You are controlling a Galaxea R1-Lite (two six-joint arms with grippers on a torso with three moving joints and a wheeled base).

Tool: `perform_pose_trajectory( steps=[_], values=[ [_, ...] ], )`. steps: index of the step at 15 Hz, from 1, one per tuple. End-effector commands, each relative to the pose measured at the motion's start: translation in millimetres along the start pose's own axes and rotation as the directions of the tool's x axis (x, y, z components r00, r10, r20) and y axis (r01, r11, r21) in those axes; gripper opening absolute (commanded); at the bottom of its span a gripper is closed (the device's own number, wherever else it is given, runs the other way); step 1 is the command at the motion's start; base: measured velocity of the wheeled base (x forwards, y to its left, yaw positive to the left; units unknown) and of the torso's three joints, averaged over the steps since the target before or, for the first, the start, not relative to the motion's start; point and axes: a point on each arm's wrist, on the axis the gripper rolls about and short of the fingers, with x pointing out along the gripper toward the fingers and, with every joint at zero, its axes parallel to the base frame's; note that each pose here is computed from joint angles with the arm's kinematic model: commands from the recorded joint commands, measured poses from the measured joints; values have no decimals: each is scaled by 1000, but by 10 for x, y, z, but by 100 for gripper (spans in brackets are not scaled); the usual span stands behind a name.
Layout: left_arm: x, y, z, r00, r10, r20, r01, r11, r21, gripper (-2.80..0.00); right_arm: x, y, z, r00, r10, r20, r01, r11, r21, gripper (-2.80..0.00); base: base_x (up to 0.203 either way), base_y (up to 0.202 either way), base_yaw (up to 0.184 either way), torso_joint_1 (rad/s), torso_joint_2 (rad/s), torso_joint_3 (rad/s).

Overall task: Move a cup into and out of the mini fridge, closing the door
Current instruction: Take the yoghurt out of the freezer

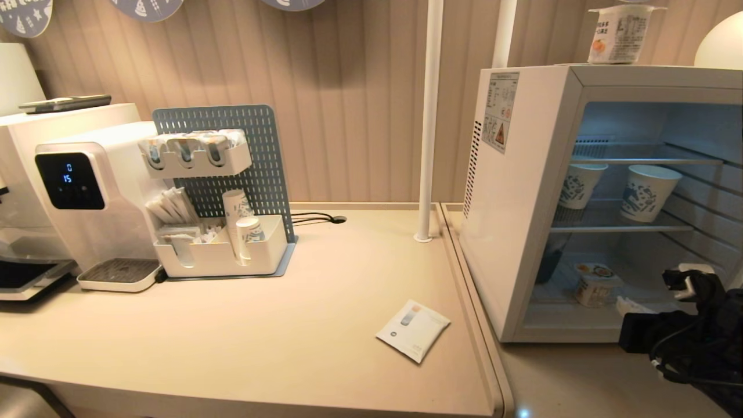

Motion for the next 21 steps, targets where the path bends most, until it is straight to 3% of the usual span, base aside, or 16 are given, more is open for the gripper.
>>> perform_pose_trajectory(
  steps=[1,7,8,12,21],
  values=[
    [1,0,-5,1000,1,-1,-1,1000,0,-280,38,3,34,999,21,33,-21,1000,8,-280,0,0,0,0,0,0],
    [1,0,-5,1000,0,-1,0,1000,-2,-280,364,-4,-80,999,45,-23,-45,999,12,-280,0,0,0,0,0,0],
    [1,0,-5,1000,1,-1,-1,1000,-2,-280,415,-20,-65,999,41,-13,-41,999,15,0,0,0,0,0,0,0],
    [1,0,-5,1000,1,-1,-1,1000,-2,-280,516,-135,-61,999,48,-4,-48,998,34,0,0,0,0,0,0,0],
    [1,0,-5,1000,1,-1,-1,1000,-2,-280,682,-158,-114,998,56,-15,-55,998,37,0,0,0,0,0,0,0]
  ],
)
